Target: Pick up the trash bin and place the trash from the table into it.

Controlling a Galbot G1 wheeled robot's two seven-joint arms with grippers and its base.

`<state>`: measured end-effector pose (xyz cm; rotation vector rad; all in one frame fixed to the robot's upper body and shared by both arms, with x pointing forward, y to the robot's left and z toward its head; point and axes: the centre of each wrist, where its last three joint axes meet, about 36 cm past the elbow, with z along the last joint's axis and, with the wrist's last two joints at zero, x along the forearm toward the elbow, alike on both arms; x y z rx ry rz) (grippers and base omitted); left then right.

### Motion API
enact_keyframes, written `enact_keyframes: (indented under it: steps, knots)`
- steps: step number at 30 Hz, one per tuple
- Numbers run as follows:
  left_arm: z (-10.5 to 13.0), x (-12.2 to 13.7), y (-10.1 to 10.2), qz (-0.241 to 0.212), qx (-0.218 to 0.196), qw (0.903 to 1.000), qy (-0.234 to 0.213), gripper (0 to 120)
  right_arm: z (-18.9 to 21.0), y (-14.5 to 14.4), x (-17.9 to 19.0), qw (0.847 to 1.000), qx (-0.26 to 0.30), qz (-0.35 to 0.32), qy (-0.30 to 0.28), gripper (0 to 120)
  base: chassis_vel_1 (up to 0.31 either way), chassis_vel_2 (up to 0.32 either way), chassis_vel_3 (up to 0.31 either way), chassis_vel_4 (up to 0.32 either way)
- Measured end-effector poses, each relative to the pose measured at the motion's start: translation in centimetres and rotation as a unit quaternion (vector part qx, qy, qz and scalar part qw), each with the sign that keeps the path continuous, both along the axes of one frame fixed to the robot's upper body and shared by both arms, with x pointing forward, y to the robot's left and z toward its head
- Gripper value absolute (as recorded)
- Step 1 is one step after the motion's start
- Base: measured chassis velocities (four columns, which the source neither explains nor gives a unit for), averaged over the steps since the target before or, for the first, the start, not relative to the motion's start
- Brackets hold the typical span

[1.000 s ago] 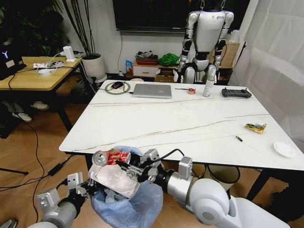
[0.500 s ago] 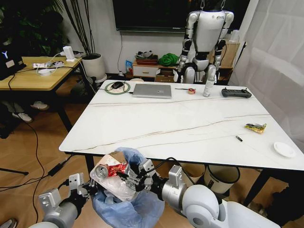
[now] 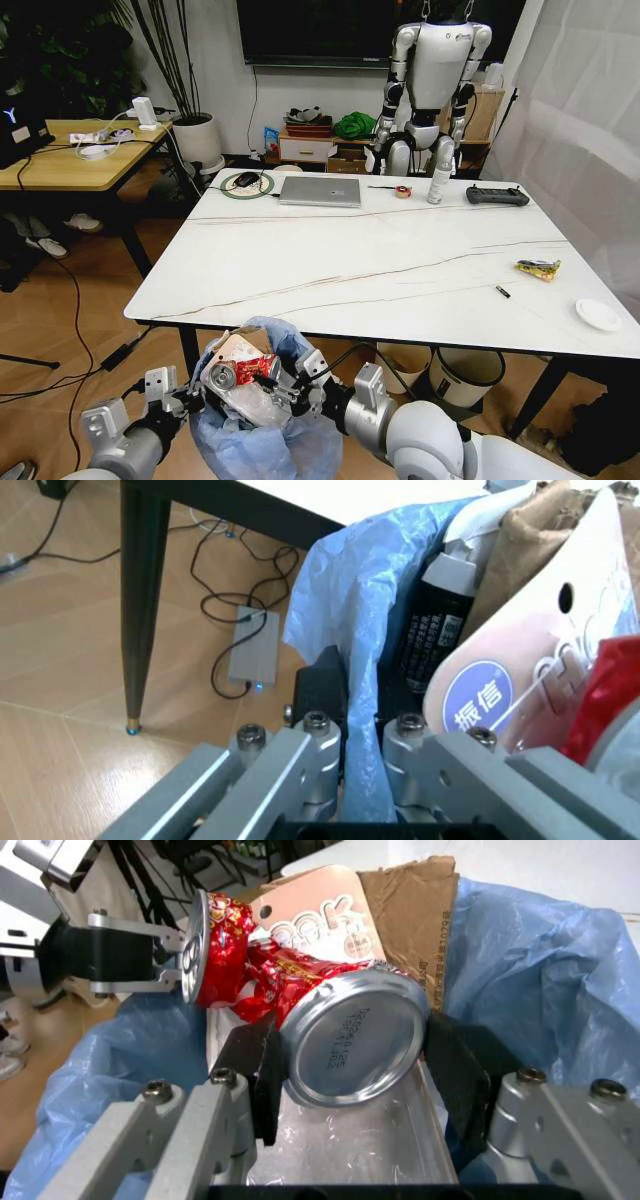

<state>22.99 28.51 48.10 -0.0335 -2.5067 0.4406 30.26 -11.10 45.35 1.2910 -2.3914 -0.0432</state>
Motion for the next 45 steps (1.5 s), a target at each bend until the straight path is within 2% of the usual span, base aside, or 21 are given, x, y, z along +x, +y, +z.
enact_keyframes:
  steps: [11, 15, 16, 20, 21, 22, 26, 45]
  knots:
    - [0.1, 0.0, 0.0, 0.001, -0.001, 1.0, -0.002, 0, 1.1, -0.1, 0.3, 1.0, 0.016, -0.002, -0.014, 45, 0.0, 0.0, 0.0, 0.0]
    - [0.1, 0.0, 0.0, 0.001, -0.002, 1.0, -0.002, 0, 1.2, -0.1, 0.3, 1.0, 0.018, -0.001, -0.015, 53, 0.0, 0.0, 0.0, 0.0]
    - [0.1, 0.0, 0.0, 0.001, -0.002, 1.0, -0.002, 0, 1.2, -0.2, 0.3, 1.0, 0.019, -0.001, -0.015, 61, 0.0, 0.0, 0.0, 0.0]
    - [0.1, 0.0, 0.0, 0.002, -0.003, 1.0, -0.003, 0, 1.2, -0.3, 0.2, 1.0, 0.019, -0.002, -0.016, 76, 0.0, 0.0, 0.0, 0.0]
    - [0.1, 0.0, 0.0, 0.002, -0.003, 1.0, -0.003, 0, 1.2, -0.3, 0.2, 1.0, 0.019, -0.002, -0.016, 76, 0.0, 0.0, 0.0, 0.0]
    - [0.1, 0.0, 0.0, 0.002, -0.003, 1.0, -0.002, 0, 1.3, -0.3, 0.2, 1.0, 0.019, -0.002, -0.017, 83, 0.0, 0.0, 0.0, 0.0]
    - [0.1, 0.0, 0.0, 0.002, -0.004, 1.0, -0.003, 0, 1.4, -0.4, 0.2, 1.0, 0.02, -0.001, -0.018, 98, 0.0, 0.0, 0.0, 0.0]
    - [-0.4, 0.1, 0.0, 0.004, -0.007, 1.0, 0.0, 0, 4.1, -1.3, 1.2, 0.998, 0.044, -0.025, -0.043, 100, 0.0, 0.0, 0.0, 0.0]
